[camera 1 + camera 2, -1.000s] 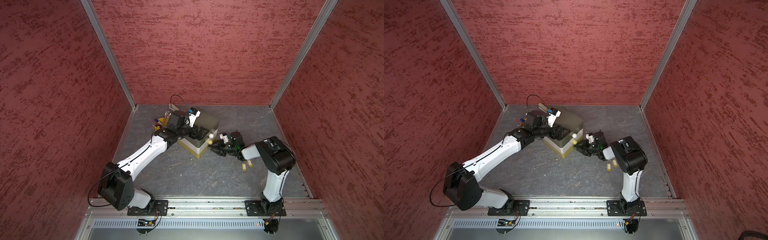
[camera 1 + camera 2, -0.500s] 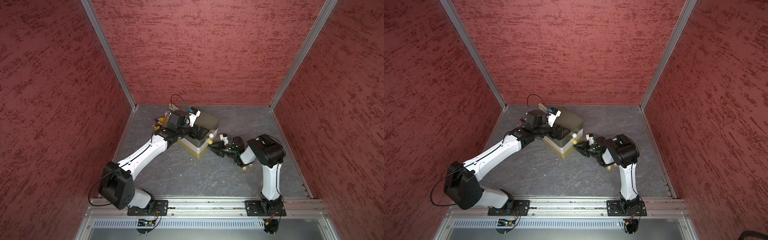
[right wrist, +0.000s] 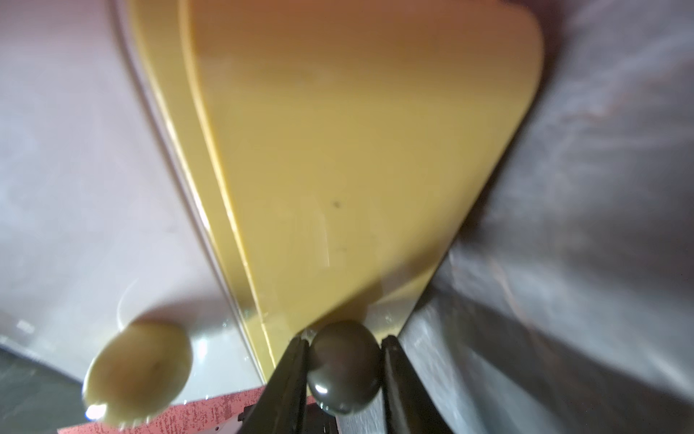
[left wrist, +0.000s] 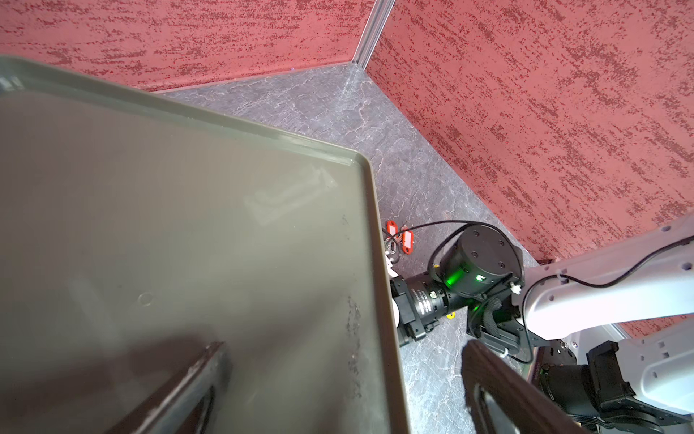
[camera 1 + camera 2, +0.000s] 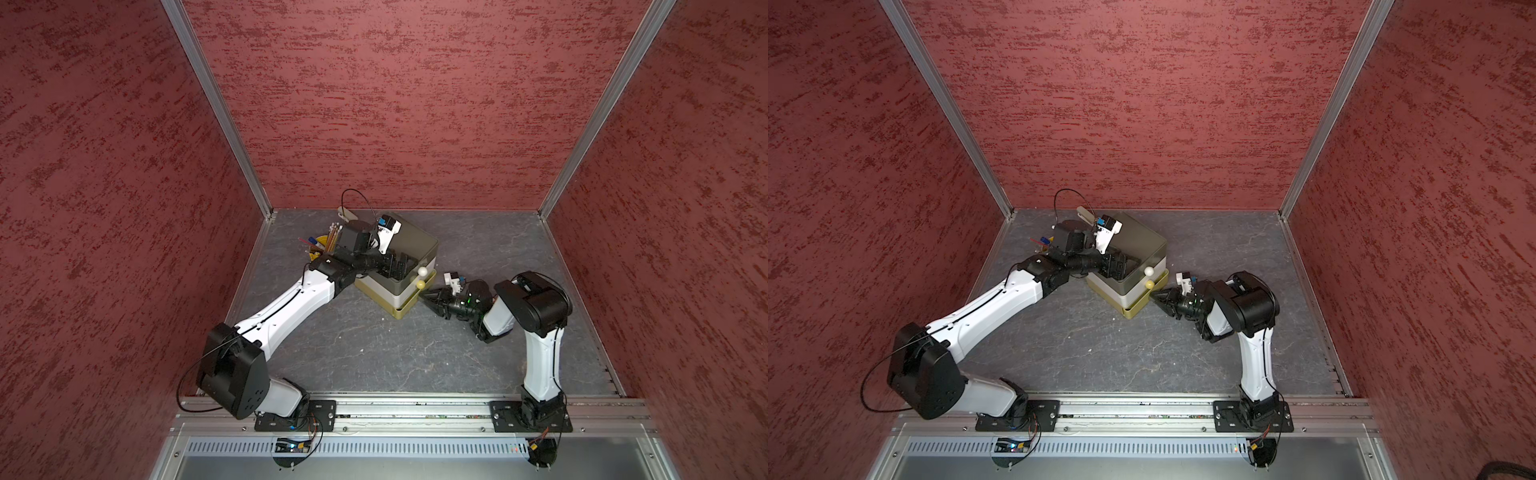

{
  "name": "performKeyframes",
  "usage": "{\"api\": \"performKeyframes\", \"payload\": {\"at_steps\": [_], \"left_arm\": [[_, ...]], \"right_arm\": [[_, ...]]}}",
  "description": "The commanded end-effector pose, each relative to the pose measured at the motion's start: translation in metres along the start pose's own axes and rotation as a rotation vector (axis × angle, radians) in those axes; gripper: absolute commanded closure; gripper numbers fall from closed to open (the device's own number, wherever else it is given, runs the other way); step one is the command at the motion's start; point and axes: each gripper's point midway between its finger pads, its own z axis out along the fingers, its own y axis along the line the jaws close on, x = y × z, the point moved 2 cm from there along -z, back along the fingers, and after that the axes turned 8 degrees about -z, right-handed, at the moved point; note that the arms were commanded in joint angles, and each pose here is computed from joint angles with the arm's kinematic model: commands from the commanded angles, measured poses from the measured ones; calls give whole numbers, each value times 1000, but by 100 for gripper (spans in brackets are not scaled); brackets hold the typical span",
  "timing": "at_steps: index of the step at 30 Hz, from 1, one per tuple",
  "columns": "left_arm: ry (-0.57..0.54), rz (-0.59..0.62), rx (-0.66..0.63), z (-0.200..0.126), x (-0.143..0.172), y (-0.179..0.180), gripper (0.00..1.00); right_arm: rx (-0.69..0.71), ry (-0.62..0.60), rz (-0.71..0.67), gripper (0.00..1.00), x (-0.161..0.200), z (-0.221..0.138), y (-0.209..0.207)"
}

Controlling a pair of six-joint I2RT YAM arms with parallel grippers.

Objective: Take the keys out of the drawer
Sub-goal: Open the drawer in the storage box.

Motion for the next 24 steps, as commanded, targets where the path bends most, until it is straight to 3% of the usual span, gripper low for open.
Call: {"api": "performKeyframes", "payload": {"at_steps": [1, 24], "left_arm": [[380, -227, -181, 6, 108, 51, 0], [378, -230, -174, 9, 108, 49, 0]], "right_arm": [[101, 24, 94, 79, 25, -17, -32], [198, -12, 177, 80, 77, -101, -53]]}}
